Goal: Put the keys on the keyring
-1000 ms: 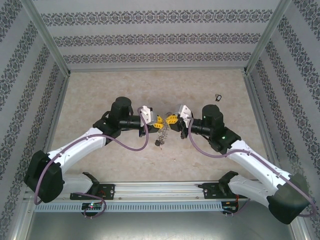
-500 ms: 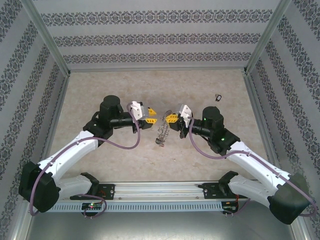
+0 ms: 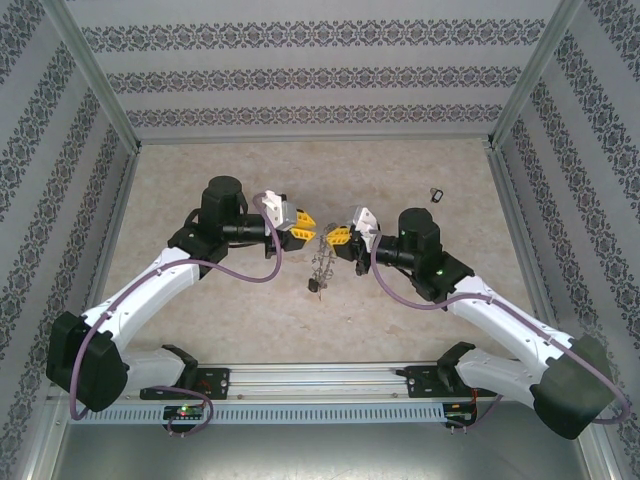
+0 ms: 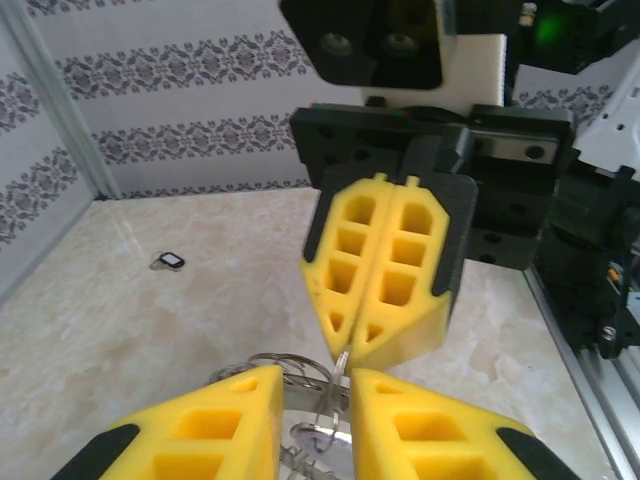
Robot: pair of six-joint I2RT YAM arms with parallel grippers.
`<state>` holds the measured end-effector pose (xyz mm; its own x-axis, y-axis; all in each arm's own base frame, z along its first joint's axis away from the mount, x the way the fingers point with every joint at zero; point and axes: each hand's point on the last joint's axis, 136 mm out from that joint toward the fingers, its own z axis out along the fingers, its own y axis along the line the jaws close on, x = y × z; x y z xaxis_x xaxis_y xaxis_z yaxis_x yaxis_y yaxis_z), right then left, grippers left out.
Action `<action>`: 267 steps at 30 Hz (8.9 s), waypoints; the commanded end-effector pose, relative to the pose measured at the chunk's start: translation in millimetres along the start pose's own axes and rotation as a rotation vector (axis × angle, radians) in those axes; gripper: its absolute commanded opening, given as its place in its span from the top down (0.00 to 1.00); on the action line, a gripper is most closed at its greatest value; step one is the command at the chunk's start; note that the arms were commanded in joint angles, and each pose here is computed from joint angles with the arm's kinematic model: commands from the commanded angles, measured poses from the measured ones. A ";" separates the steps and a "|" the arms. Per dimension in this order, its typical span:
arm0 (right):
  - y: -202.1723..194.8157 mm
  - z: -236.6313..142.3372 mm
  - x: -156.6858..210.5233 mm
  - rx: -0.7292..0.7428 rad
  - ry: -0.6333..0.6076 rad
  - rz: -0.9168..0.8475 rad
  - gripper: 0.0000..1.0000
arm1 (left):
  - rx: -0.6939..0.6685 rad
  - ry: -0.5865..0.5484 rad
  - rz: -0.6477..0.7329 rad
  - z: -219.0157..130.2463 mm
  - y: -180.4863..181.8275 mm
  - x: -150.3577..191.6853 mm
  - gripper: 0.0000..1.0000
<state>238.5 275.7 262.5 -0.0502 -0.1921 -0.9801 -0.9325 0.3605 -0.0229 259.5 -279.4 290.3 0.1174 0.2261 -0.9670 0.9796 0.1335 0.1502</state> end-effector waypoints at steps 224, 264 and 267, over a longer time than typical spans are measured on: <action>-6.8 26.4 -43.5 -0.105 -0.049 -0.012 1.00 | 0.067 0.250 -0.094 -7.4 -7.3 43.8 0.84; 7.1 29.3 -52.0 -0.171 -0.102 0.017 1.00 | -0.112 0.108 -0.156 -12.0 25.1 34.2 0.67; 6.4 29.8 -52.2 -0.167 -0.100 0.014 1.00 | -0.089 0.099 -0.156 -10.3 22.2 33.4 0.67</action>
<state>250.4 309.4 282.0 -0.1198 -0.1269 -0.9847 -0.9655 0.2460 0.0858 282.3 -254.4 241.3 -0.1007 0.3422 -0.9342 0.9573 0.2890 0.0027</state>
